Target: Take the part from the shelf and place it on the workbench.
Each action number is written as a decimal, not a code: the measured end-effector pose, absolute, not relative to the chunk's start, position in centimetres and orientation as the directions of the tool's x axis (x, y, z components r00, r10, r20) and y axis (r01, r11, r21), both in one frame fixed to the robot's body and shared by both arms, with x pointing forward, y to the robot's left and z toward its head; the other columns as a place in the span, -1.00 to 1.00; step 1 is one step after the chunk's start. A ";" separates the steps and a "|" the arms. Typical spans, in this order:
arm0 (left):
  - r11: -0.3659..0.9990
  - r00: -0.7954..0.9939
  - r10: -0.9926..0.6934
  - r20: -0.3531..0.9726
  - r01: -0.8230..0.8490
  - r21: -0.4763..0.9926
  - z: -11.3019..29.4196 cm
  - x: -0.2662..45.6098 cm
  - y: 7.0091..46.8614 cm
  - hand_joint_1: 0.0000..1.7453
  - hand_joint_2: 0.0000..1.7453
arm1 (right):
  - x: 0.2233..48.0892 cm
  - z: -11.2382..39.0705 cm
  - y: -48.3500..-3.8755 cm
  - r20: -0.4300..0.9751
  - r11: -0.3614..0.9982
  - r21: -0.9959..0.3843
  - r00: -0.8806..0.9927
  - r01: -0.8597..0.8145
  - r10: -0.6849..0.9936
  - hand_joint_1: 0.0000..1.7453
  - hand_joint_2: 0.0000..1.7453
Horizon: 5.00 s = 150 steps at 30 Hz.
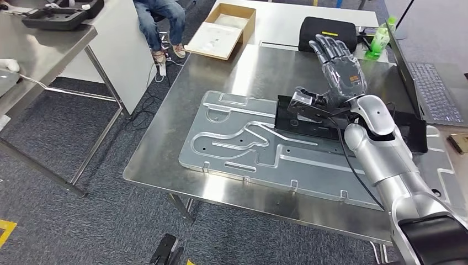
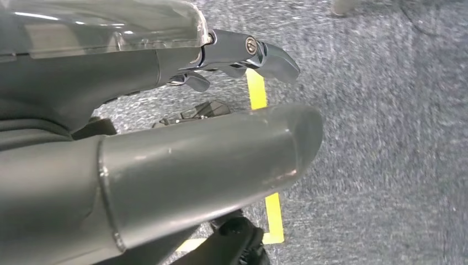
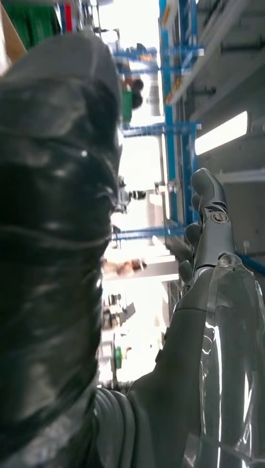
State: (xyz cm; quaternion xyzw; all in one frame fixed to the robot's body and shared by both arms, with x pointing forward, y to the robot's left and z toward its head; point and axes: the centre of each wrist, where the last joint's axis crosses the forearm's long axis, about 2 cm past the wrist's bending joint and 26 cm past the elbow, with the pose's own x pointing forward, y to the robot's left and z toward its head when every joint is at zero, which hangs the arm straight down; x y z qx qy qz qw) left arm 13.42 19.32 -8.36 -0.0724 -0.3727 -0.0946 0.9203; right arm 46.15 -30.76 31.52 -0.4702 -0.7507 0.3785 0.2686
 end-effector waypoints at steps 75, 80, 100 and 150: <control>0.985 0.742 -0.169 0.649 0.154 0.080 -9.1 11.8 21.2 -1.00 -1.00 | 42.9 34.7 -23.8 0.009 0.432 -0.692 -0.591 0.579 0.806 -1.00 -1.00; 0.987 0.728 -0.157 0.667 0.145 0.074 -9.1 11.9 21.3 -1.00 -1.00 | 42.7 33.4 -24.0 0.015 0.431 -0.700 -0.593 0.569 0.805 -1.00 -1.00; 0.989 0.737 -0.140 0.661 0.136 0.059 -9.2 11.5 21.6 -1.00 -1.00 | 43.3 35.7 -22.7 0.000 0.452 -0.677 -0.614 0.581 0.789 -1.00 -1.00; 0.990 0.809 -0.092 0.580 0.138 -0.035 -9.3 11.0 20.8 -1.00 -1.00 | 43.8 34.7 -21.4 -0.002 0.446 -0.711 -0.636 0.543 0.772 -1.00 1.00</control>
